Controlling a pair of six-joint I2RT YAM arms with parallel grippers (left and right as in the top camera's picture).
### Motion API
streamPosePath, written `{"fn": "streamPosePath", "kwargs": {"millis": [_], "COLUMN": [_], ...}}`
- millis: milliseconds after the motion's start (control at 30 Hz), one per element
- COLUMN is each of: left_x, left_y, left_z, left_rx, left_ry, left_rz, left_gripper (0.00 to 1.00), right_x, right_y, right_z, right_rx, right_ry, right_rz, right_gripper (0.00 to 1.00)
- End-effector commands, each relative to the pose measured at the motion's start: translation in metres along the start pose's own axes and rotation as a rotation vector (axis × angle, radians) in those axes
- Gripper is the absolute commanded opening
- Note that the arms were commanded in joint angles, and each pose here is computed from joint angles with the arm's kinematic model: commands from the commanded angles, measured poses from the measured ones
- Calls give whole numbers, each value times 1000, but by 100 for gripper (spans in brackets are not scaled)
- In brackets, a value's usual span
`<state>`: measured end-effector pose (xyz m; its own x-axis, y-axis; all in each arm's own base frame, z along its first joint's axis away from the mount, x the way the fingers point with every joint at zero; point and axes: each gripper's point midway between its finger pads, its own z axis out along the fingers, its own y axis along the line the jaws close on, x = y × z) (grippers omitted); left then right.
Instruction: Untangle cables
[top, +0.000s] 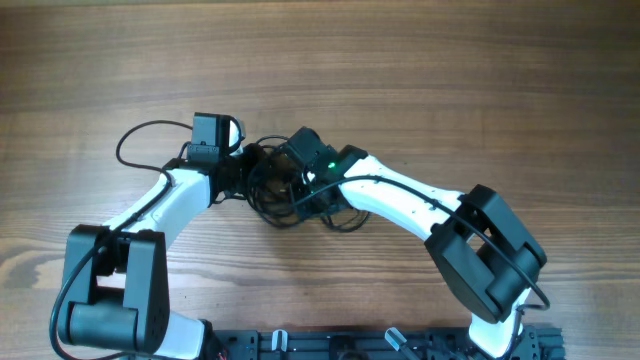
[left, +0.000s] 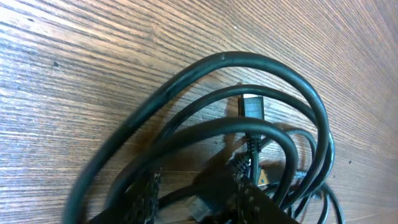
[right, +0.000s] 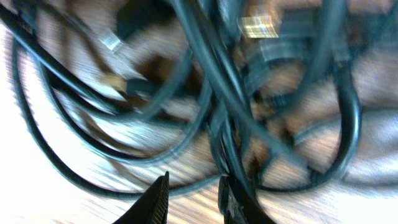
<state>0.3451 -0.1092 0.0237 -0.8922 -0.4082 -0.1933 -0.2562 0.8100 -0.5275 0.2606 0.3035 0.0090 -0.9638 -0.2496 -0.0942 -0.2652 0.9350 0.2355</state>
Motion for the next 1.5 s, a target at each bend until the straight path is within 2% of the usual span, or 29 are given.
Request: {"fn": "streamPosePath", "kwargs": {"millis": [0,133,200,367,467,600,767,967,1133,1367,1467], "left_x": [-5,-5,-6,-9,-10,-12,-13,-13,-13,-13,-13], "left_y": [5,5,4,2,-3,-11,-13,-13,-13,-13,-13], "left_z": [2,2,2,1,0,-6,-8,-8,-8,-8,-8], "left_rx": [-27,-27,-25,-16,5,34,38,38,38,38,38], "left_ry": [-19,-19,-21,-34,-28,-37,-43,-43,-43,-43,-43], "left_rz": [-7,-7,-6,-1,3,43,45,45,45,46,46], "left_gripper": [43,43,43,43,47,51,53,53,52,53,52], "right_x": [6,3,-3,-31,-46,-43,-26,-36,-44,-49,-63], "right_y": [-33,-30,-11,26,36,28,5,0,-21,-33,-30], "right_z": [12,13,11,-53,-72,-59,-31,-11,-8,-2,-2], "right_rx": [148,141,54,-30,-51,-13,45,38,151,221,237], "right_ry": [13,4,-4,-59,-124,-128,-99,-190,-244,-252,-302], "right_rz": [15,-14,-120,-165,-209,-246,-249,-271,-259,-289,-377], "right_gripper": [30,30,30,39,39,30,28,25,20,21,28]}}
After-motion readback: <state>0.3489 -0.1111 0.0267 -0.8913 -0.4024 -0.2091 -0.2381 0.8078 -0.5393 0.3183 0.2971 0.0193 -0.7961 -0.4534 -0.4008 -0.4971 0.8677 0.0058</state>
